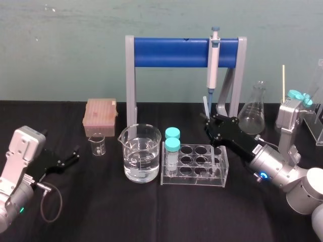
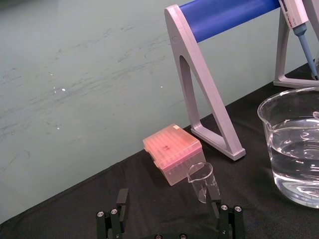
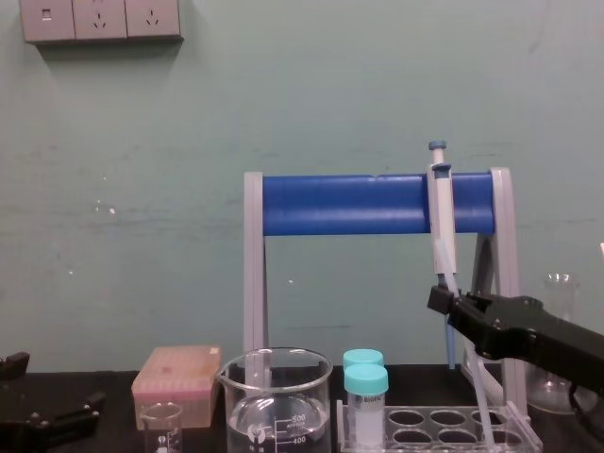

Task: Pick up the stirring rod with one hand, then place it down.

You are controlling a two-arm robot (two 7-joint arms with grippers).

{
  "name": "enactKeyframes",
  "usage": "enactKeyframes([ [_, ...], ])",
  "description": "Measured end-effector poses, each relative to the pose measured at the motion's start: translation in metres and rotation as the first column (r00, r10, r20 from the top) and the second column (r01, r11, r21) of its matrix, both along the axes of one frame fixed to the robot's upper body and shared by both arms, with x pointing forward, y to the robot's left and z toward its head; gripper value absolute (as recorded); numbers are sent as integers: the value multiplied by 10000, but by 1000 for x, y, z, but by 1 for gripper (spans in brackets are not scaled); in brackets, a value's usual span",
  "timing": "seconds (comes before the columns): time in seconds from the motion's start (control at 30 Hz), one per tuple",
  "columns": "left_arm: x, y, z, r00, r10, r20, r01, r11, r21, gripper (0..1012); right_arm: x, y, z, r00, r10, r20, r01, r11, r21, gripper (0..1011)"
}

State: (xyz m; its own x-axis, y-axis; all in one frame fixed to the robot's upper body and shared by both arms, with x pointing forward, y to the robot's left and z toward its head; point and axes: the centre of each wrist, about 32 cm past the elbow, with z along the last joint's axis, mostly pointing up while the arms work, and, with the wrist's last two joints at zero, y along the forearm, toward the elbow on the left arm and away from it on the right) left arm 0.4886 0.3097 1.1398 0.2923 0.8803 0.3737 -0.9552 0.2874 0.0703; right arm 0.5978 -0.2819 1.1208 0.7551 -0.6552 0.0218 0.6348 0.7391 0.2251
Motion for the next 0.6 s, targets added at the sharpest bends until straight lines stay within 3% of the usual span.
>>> enactKeyframes([
  [0.6, 0, 0, 0, 10000, 1, 0, -1, 10000, 0, 1000, 1, 1, -6, 9969, 57, -781, -91, 9990, -432, 70],
])
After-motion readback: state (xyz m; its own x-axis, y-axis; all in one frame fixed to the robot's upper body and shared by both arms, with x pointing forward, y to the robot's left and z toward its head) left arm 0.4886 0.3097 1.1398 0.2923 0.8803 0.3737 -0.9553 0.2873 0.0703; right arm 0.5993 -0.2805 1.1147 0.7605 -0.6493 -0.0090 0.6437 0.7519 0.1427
